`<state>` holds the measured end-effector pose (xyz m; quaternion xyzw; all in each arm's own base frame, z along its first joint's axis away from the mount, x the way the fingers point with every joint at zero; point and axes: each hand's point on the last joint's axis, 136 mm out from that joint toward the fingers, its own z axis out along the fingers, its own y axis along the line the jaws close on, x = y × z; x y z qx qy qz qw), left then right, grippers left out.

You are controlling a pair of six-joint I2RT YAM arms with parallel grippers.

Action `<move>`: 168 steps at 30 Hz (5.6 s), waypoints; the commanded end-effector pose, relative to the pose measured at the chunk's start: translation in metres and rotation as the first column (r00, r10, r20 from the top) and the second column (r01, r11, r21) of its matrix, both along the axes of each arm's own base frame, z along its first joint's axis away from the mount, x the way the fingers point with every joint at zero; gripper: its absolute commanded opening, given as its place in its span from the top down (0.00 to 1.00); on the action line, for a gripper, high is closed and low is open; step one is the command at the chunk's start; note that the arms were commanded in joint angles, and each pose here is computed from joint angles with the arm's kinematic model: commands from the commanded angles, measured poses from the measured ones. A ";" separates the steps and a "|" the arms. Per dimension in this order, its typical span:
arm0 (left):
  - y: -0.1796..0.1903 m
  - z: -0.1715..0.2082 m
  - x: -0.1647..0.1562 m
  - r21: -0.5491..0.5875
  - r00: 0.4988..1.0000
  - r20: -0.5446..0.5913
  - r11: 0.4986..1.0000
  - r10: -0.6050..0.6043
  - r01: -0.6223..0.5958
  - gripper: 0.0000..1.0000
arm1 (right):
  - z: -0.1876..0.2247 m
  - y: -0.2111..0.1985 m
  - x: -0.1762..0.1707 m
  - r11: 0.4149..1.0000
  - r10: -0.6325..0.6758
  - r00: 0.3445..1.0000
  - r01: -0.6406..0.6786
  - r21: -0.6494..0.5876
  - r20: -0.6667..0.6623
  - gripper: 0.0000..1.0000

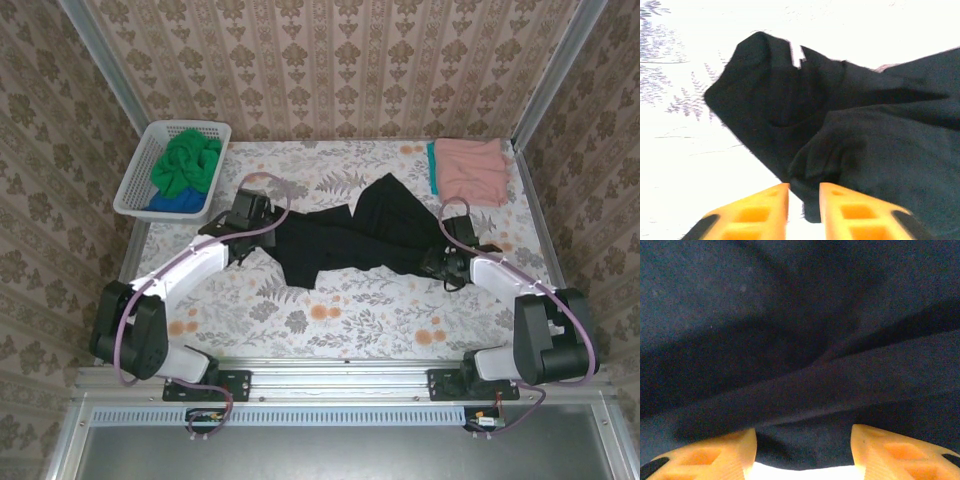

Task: Fold and stack the t-shirts

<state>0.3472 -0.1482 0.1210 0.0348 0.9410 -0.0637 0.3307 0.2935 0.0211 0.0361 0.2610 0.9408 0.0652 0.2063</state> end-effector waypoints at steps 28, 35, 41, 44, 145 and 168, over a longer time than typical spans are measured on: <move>-0.081 -0.048 -0.070 -0.265 0.978 -0.083 0.950 -0.193 0.165 0.98 | -0.028 -0.049 -0.007 0.981 -0.152 0.984 0.162 0.109 -0.092 0.85; -0.017 0.054 -0.070 -0.218 0.992 0.099 0.971 -0.082 0.102 1.00 | 0.049 -0.027 -0.003 0.998 -0.056 0.996 0.053 0.038 0.066 1.00; 0.030 0.160 -0.087 -0.189 0.949 0.316 0.979 -0.007 0.070 1.00 | 0.170 0.008 -0.017 0.996 0.091 0.947 -0.083 -0.039 0.307 1.00; 0.042 0.199 -0.090 -0.166 0.926 0.377 0.984 0.007 0.061 1.00 | 0.225 0.022 -0.025 0.988 0.153 0.901 -0.138 -0.064 0.406 1.00; 0.010 -0.049 0.020 -0.197 0.966 -0.257 0.978 0.018 -0.070 0.24 | -0.003 -0.064 0.304 1.000 -0.018 0.998 0.019 0.012 -0.058 0.61; -0.057 -0.094 -0.021 -0.271 0.905 -0.403 0.962 -0.132 0.020 0.62 | 0.081 0.027 0.238 0.983 0.165 0.979 -0.153 -0.104 0.119 0.53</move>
